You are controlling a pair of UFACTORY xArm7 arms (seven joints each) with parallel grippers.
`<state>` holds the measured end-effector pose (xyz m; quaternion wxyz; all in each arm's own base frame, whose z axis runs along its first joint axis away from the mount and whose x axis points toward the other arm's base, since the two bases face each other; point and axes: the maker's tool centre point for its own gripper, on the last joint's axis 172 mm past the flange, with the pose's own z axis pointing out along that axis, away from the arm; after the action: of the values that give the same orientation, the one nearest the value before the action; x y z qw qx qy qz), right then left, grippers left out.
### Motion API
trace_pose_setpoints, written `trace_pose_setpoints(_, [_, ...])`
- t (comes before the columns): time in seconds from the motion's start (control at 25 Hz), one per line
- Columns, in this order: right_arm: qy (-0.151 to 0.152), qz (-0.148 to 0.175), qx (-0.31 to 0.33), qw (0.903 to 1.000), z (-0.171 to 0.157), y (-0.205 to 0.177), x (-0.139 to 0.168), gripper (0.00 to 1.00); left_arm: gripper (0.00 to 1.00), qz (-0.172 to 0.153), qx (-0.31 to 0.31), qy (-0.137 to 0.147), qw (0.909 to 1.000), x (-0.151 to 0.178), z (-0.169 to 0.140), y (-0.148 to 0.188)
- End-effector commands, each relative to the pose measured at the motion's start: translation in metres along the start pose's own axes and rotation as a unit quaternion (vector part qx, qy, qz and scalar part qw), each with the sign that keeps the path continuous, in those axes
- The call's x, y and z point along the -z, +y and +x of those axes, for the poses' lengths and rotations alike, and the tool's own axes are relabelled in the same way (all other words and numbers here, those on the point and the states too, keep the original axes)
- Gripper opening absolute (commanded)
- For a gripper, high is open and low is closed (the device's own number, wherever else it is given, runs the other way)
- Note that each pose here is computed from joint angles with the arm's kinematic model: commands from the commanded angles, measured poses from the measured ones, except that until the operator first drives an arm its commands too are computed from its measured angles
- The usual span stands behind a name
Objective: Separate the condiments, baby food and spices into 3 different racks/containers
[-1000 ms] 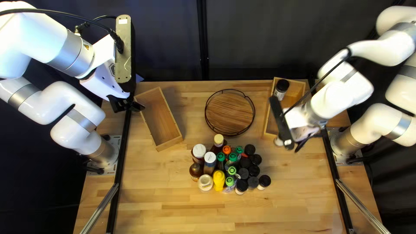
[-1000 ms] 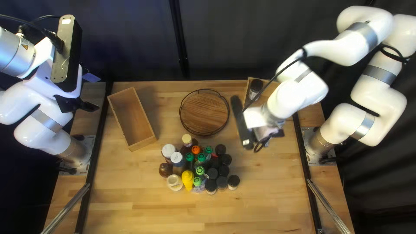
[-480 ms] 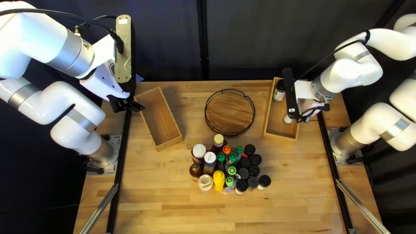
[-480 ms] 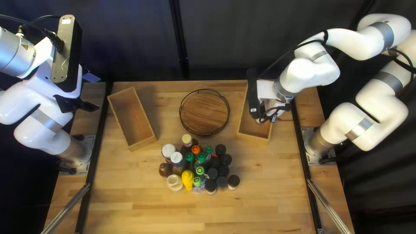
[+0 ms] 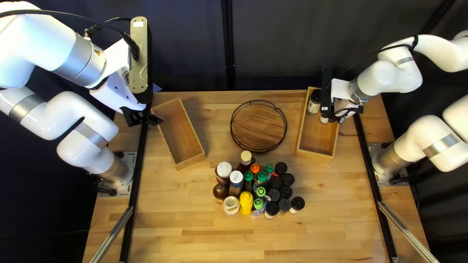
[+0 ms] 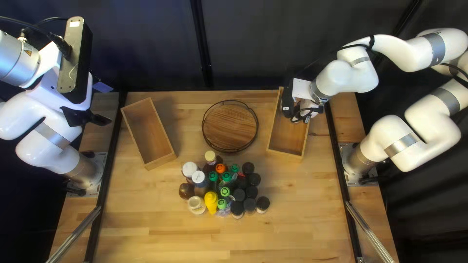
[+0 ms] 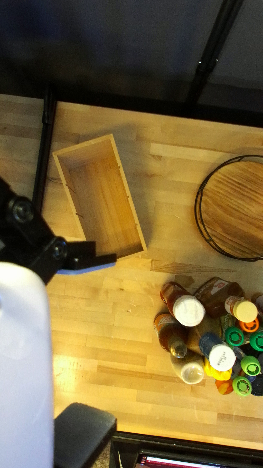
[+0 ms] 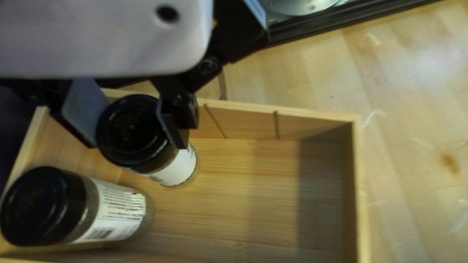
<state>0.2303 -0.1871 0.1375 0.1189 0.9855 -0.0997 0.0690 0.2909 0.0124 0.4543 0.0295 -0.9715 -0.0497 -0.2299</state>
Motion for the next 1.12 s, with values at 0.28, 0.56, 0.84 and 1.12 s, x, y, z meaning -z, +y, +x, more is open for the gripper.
trace_pose_setpoints(0.28, [-0.001, -0.007, -0.018, 0.9998, -0.004, 0.019, -0.024, 0.09, 1.00, 0.000, 0.000, 0.000, 1.0000, 0.000, 0.000, 0.000])
trace_pose_setpoints(0.56, [-0.001, -0.001, -0.019, 0.9998, -0.004, 0.017, -0.024, 1.00, 1.00, 0.000, 0.000, 0.000, 1.0000, 0.000, 0.000, 0.000])
trace_pose_setpoints(0.84, [0.007, 0.002, -0.005, 1.0000, 0.008, -0.008, 0.004, 1.00, 1.00, 0.000, 0.000, 0.000, 1.0000, 0.000, 0.000, 0.000])
trace_pose_setpoints(1.12, [0.033, 0.041, 0.043, 0.9977, 0.052, -0.115, 0.053, 1.00, 1.00, 0.000, 0.000, 0.000, 1.0000, 0.000, 0.000, 0.000])
